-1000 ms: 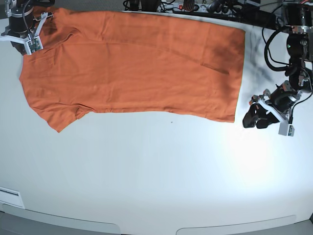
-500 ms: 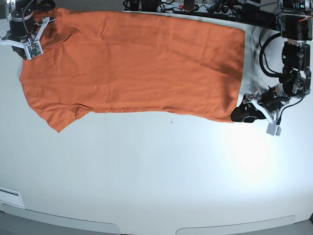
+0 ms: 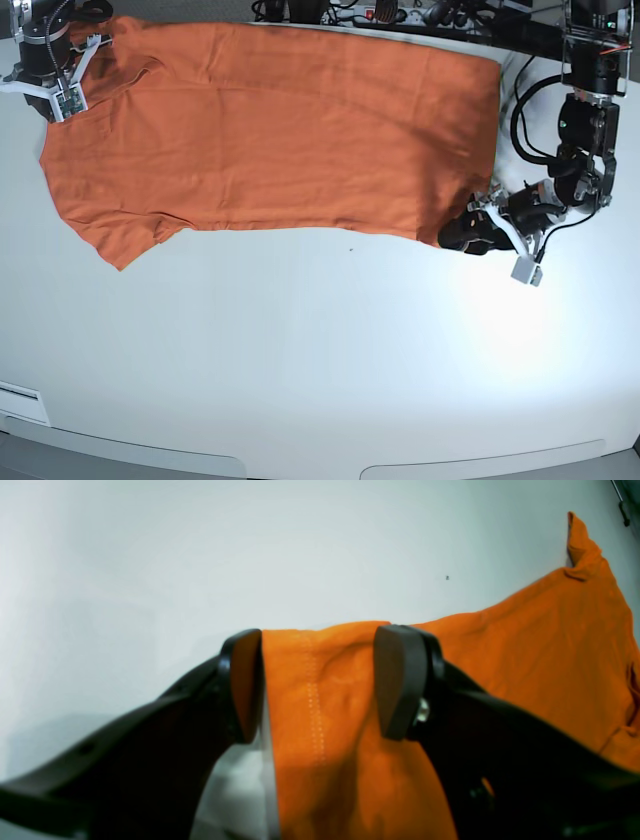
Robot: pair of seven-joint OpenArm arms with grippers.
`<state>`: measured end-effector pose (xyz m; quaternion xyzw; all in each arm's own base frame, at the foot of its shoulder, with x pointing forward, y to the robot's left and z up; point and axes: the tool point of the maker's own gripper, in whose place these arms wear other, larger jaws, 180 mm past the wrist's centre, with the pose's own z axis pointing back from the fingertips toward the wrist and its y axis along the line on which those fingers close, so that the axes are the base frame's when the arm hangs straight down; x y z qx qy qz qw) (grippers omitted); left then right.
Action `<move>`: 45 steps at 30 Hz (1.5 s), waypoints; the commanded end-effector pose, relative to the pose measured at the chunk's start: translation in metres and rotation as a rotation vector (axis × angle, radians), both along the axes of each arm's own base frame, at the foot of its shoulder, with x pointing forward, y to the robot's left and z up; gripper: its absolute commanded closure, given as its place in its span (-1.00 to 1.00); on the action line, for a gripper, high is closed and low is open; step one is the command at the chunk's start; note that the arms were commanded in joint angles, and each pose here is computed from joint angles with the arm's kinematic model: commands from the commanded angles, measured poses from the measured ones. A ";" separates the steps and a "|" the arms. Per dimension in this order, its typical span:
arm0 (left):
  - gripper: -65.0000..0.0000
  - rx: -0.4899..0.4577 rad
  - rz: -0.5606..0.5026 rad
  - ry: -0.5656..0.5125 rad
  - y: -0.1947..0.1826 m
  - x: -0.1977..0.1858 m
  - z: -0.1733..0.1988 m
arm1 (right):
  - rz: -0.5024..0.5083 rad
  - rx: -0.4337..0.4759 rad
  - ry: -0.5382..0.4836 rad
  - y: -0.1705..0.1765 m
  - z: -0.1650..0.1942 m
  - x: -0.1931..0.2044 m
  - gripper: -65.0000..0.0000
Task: Fold the T-shirt properly
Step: 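Release the left gripper and move it to the opposite hem corner, then move the right gripper to the opposite sleeve-side corner and grasp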
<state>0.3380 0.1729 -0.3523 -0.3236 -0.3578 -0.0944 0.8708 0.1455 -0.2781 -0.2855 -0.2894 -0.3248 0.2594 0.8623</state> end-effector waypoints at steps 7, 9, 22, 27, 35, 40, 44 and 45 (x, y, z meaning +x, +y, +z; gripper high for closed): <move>1.00 0.039 -0.030 0.011 0.009 -0.002 0.004 | 0.017 -0.014 -0.026 0.001 0.008 0.004 1.00; 1.00 0.037 -0.020 0.004 0.011 0.000 0.006 | 0.017 -0.014 -0.026 0.001 0.008 0.004 1.00; 1.00 -0.076 -0.023 -0.173 0.022 0.014 0.055 | 0.052 0.000 -0.064 0.007 0.012 0.010 1.00; 1.00 -0.082 -0.020 -0.168 0.021 0.014 0.054 | 0.105 0.115 -0.129 0.026 0.019 0.040 1.00; 1.00 -0.057 -0.046 -0.119 0.020 0.005 0.043 | 0.048 0.285 -0.285 0.009 0.019 0.116 0.02; 1.00 -0.056 -0.048 -0.097 0.020 -0.001 0.036 | 0.002 0.502 -0.185 -0.003 -0.020 0.156 0.02; 1.00 -0.055 -0.048 -0.088 0.020 -0.004 0.033 | -0.021 0.705 -0.137 -0.004 -0.032 0.193 0.02; 1.00 -0.055 -0.048 -0.087 0.020 -0.005 0.033 | -0.029 0.751 -0.127 -0.005 -0.034 0.201 0.02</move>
